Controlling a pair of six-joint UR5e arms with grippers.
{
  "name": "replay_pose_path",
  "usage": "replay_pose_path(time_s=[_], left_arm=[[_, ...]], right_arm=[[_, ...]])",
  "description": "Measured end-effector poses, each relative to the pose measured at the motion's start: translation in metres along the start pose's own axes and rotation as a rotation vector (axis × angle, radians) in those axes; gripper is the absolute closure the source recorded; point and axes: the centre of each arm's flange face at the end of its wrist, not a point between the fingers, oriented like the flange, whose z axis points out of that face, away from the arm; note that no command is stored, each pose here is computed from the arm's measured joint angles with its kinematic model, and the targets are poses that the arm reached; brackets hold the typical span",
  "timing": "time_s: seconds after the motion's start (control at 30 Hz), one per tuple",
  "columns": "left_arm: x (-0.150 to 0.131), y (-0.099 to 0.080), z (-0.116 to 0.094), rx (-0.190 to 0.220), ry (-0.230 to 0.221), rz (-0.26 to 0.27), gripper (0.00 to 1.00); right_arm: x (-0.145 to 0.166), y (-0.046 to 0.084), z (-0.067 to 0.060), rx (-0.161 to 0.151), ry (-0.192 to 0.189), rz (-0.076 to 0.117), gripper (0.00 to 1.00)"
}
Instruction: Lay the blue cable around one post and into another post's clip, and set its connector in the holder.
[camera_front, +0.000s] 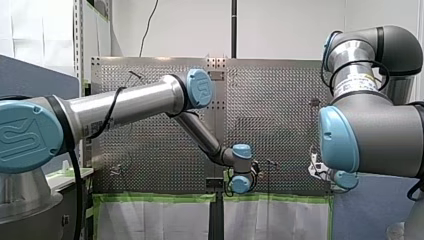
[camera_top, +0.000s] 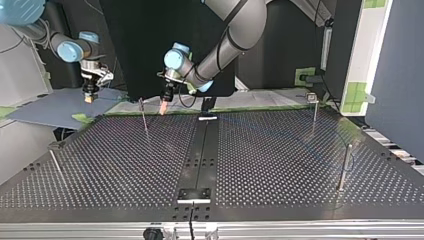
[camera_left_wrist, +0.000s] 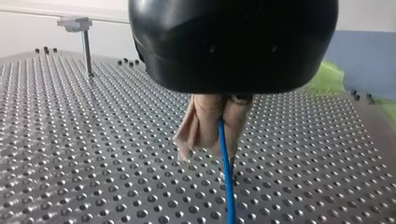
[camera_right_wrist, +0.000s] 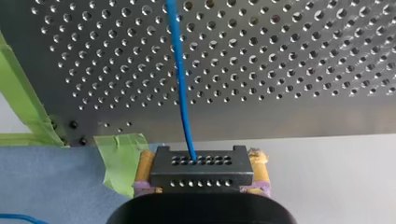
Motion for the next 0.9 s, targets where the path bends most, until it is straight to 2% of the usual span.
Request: replay_pose_path(time_s=[0.3,0.37,0.4,0.43,0.47,0.5,0.53,0.57,0.9], left_arm=[[-0.002,0.003,0.003,-0.005,0.003,0.001,1.0],[-0.001,0.004,0.002,-0.008,0.008,0.005,0.73],[0.0,0.006,0.0,-0.012,0.016,0.008,0.73],[0.001,0.007,-0.001,-0.015,0.023,0.012,0.51],[0.003,0.009,-0.002,-0.017,0.031,0.016,0.36],[0.004,0.01,-0.004,-0.019,0.041,0.021,0.36],[0.005,0.01,-0.004,-0.021,0.046,0.025,0.12],[0.005,0.011,-0.005,-0.021,0.051,0.03,0.0],[-0.015,0.004,-0.007,-0.016,0.105,0.11,0.0]], right_arm=[[0.003,0.003,0.004,-0.003,0.002,-0.004,1.0],[0.003,0.003,0.004,-0.003,0.0,-0.007,1.0],[0.003,0.003,0.004,-0.004,0.0,-0.008,1.0],[0.003,0.004,0.004,-0.005,0.0,-0.009,1.0],[0.003,0.003,0.004,-0.004,-0.002,-0.01,1.0],[0.003,0.003,0.004,-0.004,-0.003,-0.01,1.0],[0.002,0.003,0.004,-0.004,-0.004,-0.011,1.0],[0.002,0.003,0.004,-0.004,-0.005,-0.011,1.0],[0.002,0.003,0.003,-0.004,-0.011,-0.006,1.0]])
